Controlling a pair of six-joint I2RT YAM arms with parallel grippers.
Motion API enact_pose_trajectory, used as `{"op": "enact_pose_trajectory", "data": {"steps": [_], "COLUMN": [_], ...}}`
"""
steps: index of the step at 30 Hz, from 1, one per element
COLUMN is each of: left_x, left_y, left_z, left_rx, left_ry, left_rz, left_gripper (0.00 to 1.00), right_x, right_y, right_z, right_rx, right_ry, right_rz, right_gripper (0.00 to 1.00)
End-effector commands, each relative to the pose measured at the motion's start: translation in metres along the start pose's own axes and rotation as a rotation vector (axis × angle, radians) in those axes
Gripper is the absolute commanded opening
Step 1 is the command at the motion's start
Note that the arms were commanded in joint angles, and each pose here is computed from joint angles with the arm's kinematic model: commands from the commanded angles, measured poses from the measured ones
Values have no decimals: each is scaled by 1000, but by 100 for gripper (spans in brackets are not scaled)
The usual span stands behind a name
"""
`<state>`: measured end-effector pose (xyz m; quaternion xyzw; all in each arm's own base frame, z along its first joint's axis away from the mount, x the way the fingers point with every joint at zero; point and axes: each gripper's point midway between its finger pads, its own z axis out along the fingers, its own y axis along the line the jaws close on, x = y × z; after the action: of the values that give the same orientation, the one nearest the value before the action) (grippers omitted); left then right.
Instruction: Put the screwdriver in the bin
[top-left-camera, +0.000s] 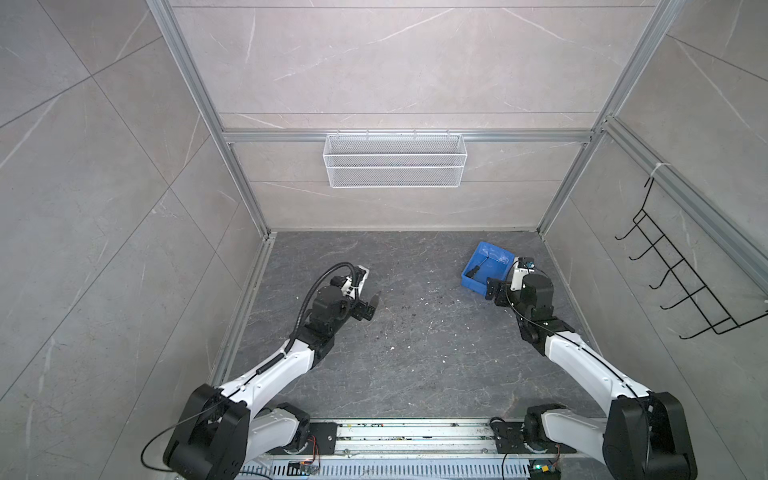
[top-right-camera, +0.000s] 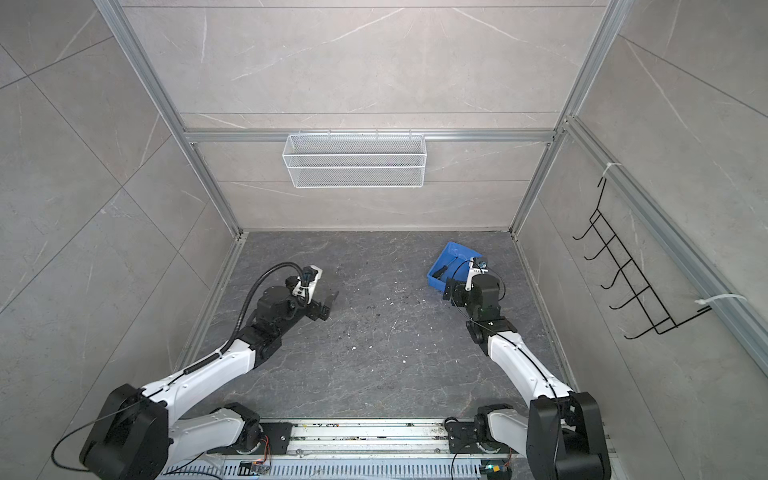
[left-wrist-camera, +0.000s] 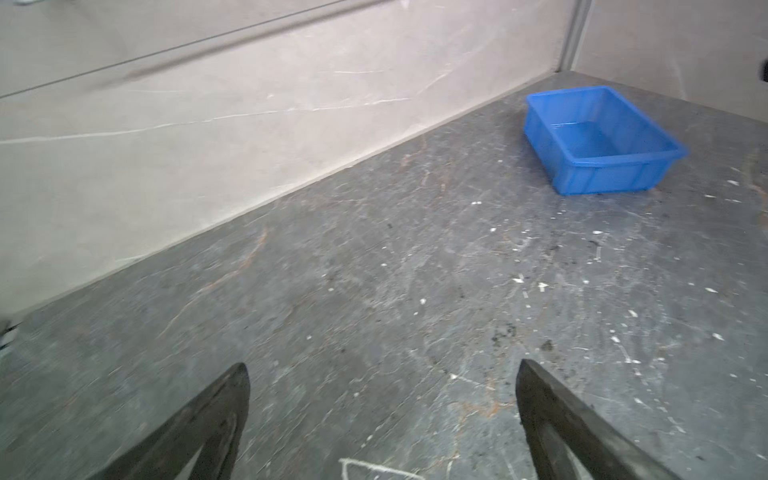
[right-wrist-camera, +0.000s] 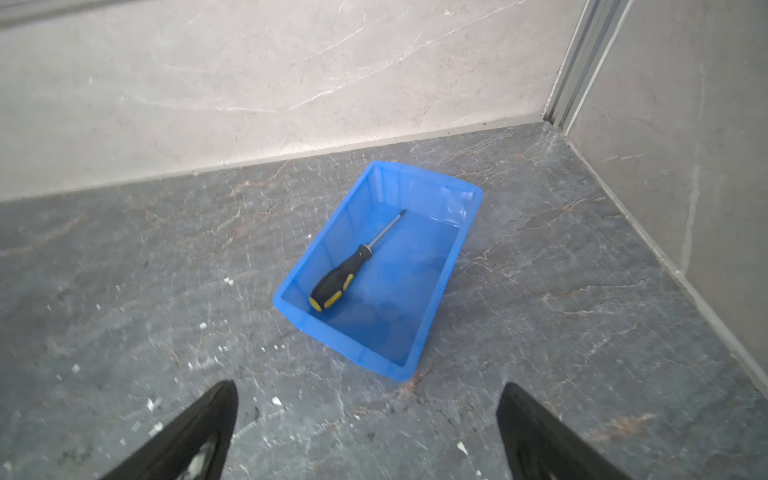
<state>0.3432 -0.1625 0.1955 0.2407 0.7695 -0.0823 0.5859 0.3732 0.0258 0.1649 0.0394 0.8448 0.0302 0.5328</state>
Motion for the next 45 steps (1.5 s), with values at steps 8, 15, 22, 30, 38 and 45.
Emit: {"op": "enact_pose_trajectory", "data": {"steps": [8, 15, 22, 30, 38, 45], "left_x": [72, 108, 133, 148, 147, 147], "left_y": [105, 136, 157, 166, 168, 167], "left_z": [-39, -28, -9, -7, -8, -8], "left_rx": [-437, -503, -507, -483, -496, -493], "left_ry": [69, 84, 114, 134, 129, 128], "left_rz": [-81, -168, -266, -344, -340, -341], "left_gripper": [100, 100, 100, 100, 100, 100], "right_x": [28, 43, 58, 59, 59, 59], "right_y": [-12, -11, -3, -2, -1, -1], "right_z": [13, 33, 43, 45, 46, 46], "right_rx": [42, 35, -18, -23, -24, -25], "right_ry": [-130, -103, -97, -89, -91, -89], "right_rz": [-111, -132, -154, -152, -153, -153], "right_gripper": [99, 99, 99, 99, 99, 99]}}
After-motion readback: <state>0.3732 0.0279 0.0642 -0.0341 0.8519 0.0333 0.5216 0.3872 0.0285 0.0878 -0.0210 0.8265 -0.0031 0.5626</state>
